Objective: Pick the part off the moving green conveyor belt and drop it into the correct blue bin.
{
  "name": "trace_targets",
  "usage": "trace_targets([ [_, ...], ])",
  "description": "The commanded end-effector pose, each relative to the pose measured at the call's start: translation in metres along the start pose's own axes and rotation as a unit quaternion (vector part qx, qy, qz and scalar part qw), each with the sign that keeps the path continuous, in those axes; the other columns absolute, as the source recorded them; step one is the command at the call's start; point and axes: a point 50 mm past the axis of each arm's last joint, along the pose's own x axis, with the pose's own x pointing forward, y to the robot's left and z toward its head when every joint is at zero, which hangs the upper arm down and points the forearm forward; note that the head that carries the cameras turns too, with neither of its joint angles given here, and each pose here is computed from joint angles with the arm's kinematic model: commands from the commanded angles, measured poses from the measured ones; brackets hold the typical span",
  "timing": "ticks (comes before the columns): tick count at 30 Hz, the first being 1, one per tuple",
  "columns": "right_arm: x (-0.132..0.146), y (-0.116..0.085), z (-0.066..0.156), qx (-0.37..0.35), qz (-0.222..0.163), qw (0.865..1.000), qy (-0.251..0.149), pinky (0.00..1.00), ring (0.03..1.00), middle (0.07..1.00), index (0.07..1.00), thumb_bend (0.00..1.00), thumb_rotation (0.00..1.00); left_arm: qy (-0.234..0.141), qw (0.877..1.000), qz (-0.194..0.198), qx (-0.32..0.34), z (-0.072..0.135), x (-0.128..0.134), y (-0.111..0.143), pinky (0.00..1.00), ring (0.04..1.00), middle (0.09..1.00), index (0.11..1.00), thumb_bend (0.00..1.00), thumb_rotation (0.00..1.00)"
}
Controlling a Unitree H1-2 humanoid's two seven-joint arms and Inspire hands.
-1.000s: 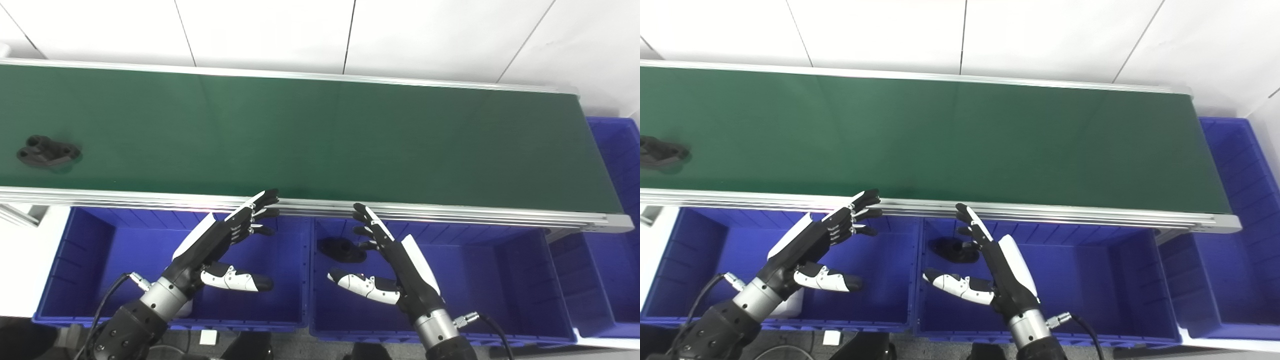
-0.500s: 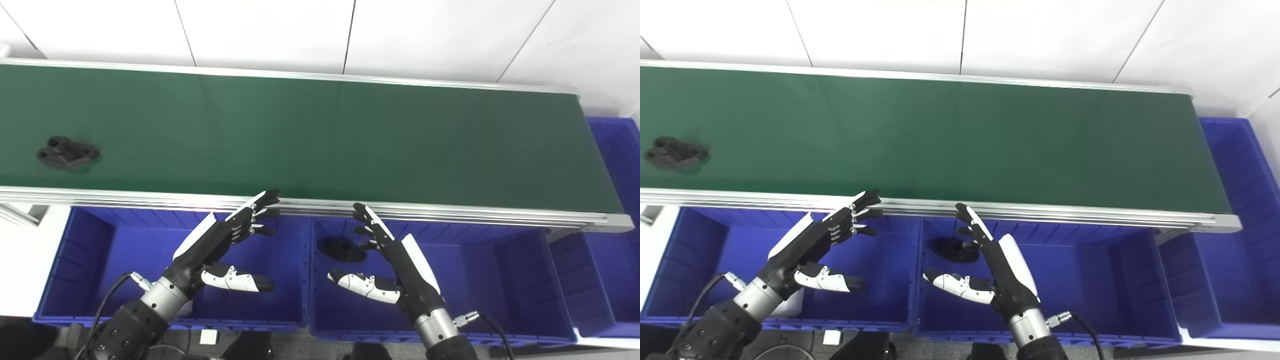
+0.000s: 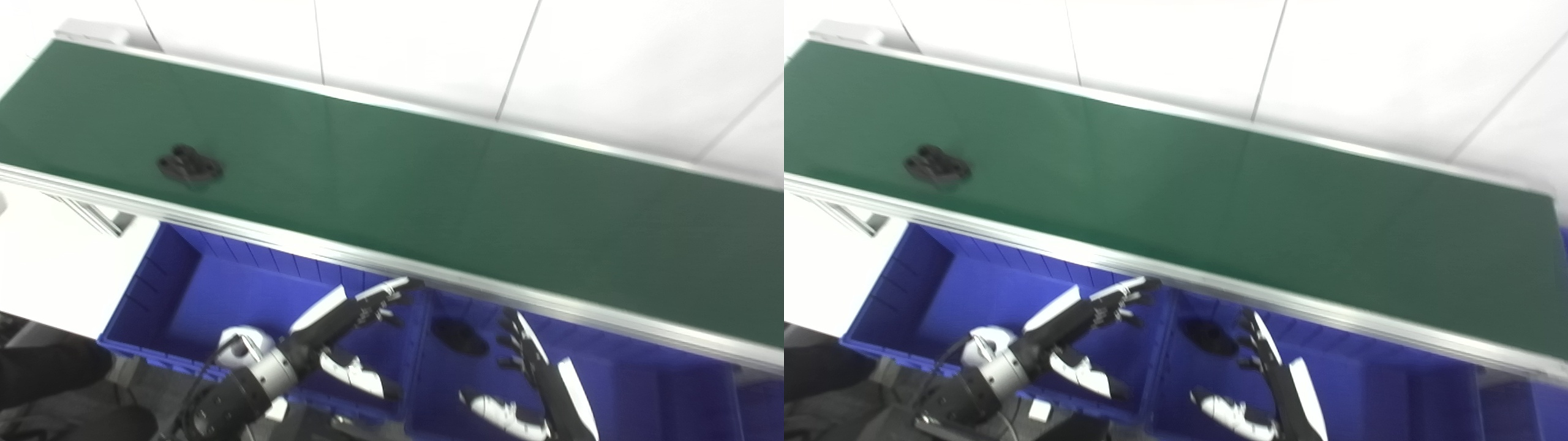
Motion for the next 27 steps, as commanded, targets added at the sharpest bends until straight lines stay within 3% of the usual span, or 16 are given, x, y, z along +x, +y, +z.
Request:
trace_targets([
  [1, 0.002, -0.002, 0.009, -0.009, -0.010, 0.999, -0.046, 0.73, 0.865, 0.918, 0.968, 0.57, 0.27, -0.027, 1.000, 0.006, 0.014, 0.006, 0.002, 0.000, 0.74, 0.901, 0.962, 0.912, 0.75, 0.32],
  [10, 0.004, 0.000, 0.006, -0.007, -0.010, 0.999, -0.045, 0.72, 0.857, 0.909, 0.959, 0.58, 0.20, -0.024, 1.000, 0.007, 0.019, -0.001, 0.002, 0.001, 0.74, 0.895, 0.956, 0.908, 0.78, 0.34],
  [21, 0.007, 0.003, 0.003, 0.000, -0.019, 0.999, -0.050, 0.72, 0.849, 0.898, 0.951, 0.60, 0.19, -0.025, 0.999, 0.005, 0.019, -0.005, 0.003, 0.004, 0.73, 0.891, 0.952, 0.905, 0.77, 0.30],
  [27, 0.008, -0.002, 0.002, 0.002, -0.046, 0.996, -0.074, 0.68, 0.824, 0.870, 0.924, 0.62, 0.17, -0.024, 0.999, 0.002, 0.023, -0.007, 0.008, 0.001, 0.73, 0.889, 0.952, 0.909, 0.78, 0.31],
])
